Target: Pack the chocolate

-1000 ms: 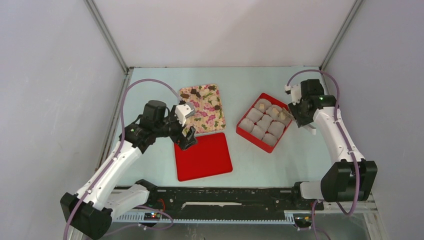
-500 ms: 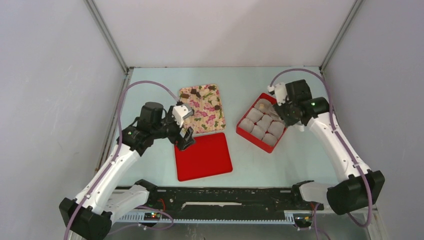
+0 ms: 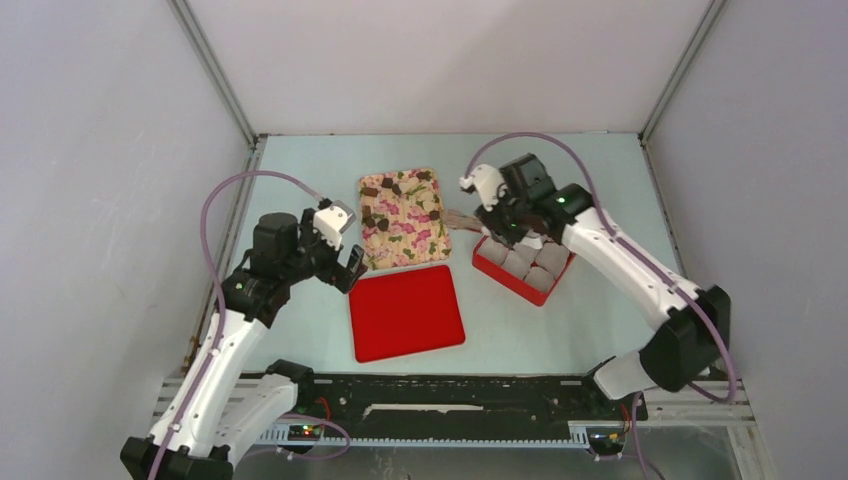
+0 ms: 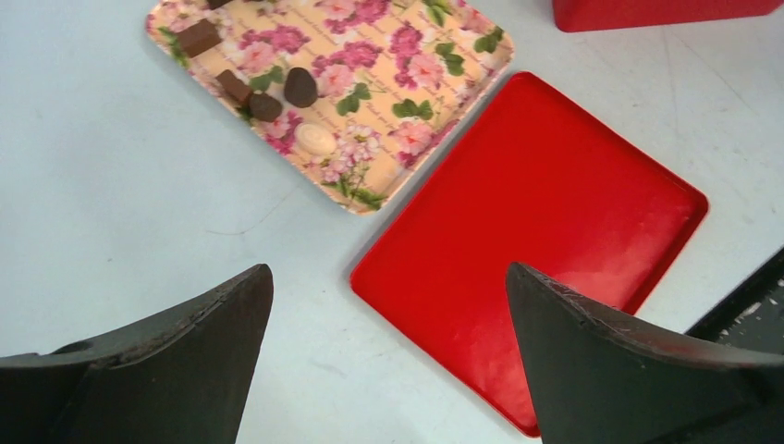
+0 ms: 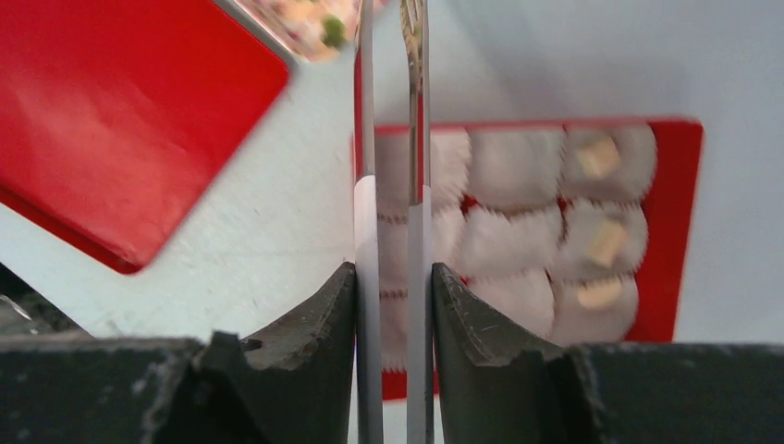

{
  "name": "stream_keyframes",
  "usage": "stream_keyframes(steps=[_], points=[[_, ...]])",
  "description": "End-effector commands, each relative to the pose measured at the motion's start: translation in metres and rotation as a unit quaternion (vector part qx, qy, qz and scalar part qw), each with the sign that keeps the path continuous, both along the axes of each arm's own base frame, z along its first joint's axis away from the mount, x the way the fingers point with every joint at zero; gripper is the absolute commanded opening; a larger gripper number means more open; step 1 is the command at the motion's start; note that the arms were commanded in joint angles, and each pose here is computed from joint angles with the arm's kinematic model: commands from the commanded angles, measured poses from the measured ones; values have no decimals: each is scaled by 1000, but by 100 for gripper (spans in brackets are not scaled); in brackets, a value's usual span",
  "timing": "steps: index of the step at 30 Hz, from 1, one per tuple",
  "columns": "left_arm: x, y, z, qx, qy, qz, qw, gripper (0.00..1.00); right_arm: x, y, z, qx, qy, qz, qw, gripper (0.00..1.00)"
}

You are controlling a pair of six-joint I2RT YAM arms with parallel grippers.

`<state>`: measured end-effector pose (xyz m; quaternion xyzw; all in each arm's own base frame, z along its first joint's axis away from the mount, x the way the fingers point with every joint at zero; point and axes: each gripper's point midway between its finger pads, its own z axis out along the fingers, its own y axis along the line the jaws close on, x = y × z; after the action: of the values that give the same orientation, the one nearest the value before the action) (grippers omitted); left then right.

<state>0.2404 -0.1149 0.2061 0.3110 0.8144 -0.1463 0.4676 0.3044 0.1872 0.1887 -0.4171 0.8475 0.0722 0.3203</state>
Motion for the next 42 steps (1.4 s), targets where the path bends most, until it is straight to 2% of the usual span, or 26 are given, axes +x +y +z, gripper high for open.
stream_keyframes(steps=[1,6,15,23,31,42], points=[[4,17,5,10,-18,41,999,100,13,70,23,61,-24,64,996,34],[-2,27,5,16,-12,60,998,100,7,119,9,63,16,111,992,34],[-4,43,13,11,-17,97,995,100,20,166,-16,79,71,100,989,41],[-6,45,8,9,-19,99,995,100,29,184,-31,68,86,86,990,42],[-5,44,7,5,-19,98,995,100,36,188,-49,9,49,63,997,42],[-6,42,6,1,-20,92,996,100,37,178,-65,-42,37,45,997,35]])
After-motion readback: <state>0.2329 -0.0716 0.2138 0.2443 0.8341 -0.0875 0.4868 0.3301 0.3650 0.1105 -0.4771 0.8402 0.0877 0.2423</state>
